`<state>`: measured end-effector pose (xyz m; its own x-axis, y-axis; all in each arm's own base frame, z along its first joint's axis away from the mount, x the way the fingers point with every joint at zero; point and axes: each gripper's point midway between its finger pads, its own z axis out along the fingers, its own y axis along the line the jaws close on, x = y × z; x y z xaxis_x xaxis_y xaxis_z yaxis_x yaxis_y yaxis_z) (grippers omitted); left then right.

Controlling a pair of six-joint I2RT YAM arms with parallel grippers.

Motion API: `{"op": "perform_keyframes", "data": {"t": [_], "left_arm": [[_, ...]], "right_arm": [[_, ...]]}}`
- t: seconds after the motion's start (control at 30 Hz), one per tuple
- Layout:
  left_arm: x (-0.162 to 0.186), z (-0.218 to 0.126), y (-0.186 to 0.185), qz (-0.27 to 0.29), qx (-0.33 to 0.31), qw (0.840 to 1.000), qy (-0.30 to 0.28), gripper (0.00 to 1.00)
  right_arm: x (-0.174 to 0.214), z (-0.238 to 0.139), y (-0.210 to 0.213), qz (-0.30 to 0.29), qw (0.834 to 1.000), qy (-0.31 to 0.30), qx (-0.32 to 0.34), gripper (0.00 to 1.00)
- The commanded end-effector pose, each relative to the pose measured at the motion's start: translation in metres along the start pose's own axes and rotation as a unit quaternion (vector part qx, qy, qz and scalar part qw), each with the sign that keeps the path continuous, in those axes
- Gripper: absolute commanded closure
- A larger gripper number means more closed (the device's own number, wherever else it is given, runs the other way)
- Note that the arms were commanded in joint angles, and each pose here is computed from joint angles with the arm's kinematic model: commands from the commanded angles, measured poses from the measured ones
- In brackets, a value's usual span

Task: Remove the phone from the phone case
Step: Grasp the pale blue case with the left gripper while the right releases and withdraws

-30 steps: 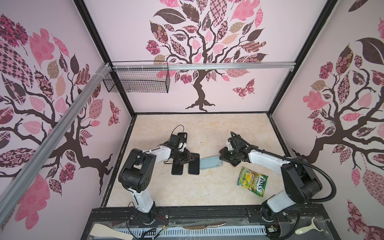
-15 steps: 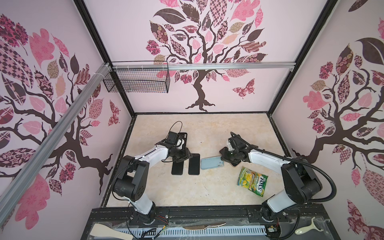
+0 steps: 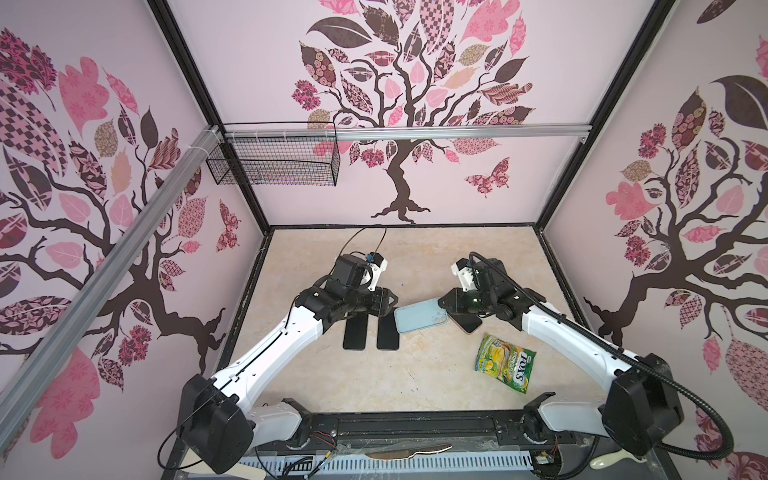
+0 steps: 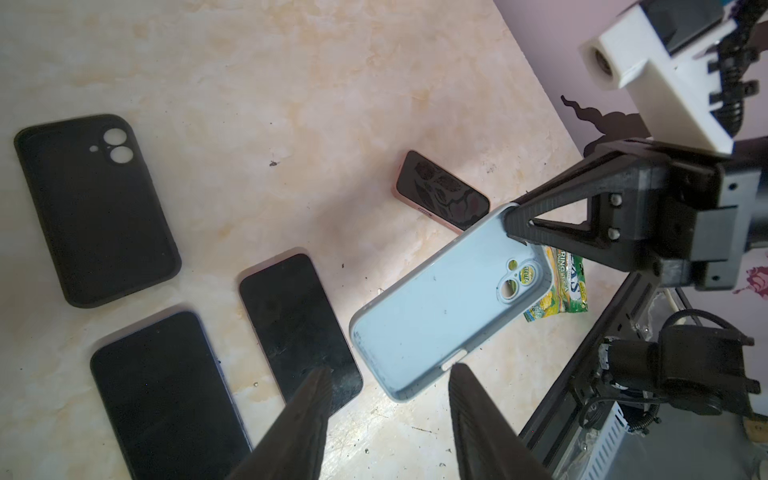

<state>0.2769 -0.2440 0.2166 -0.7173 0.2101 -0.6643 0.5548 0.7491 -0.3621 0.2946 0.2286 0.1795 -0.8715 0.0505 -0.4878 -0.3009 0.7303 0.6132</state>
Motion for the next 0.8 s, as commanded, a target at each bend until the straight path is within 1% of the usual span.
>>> {"op": "perform_keyframes", "data": {"t": [0.0, 0.13, 0.2, 0.5, 0.67, 0.77], "left_arm": [[-0.001, -0.005, -0.021, 0.070, 0.011, 0.997, 0.007, 0.50], [0.012, 0.003, -0.043, 0.123, 0.032, 0.991, 0.040, 0.51], [0.016, 0.006, -0.046, 0.135, 0.029, 0.989, 0.050, 0.52], [0.013, 0.011, -0.043, 0.151, 0.015, 0.987, 0.054, 0.56], [0.017, 0.012, -0.037, 0.155, 0.003, 0.986, 0.063, 0.57], [0.019, 0.012, -0.038, 0.156, 0.007, 0.986, 0.066, 0.65]], "right_arm": [[0.006, -0.011, 0.035, -0.011, 0.996, 0.035, -0.080, 1.00], [0.008, -0.017, 0.052, -0.010, 0.992, 0.053, -0.115, 1.00], [0.010, -0.018, 0.054, -0.011, 0.991, 0.061, -0.118, 1.00], [0.024, -0.018, 0.065, -0.037, 0.988, 0.092, -0.121, 1.00], [0.024, -0.018, 0.066, -0.040, 0.988, 0.090, -0.119, 1.00], [0.022, -0.019, 0.067, -0.043, 0.988, 0.086, -0.121, 1.00]]}}
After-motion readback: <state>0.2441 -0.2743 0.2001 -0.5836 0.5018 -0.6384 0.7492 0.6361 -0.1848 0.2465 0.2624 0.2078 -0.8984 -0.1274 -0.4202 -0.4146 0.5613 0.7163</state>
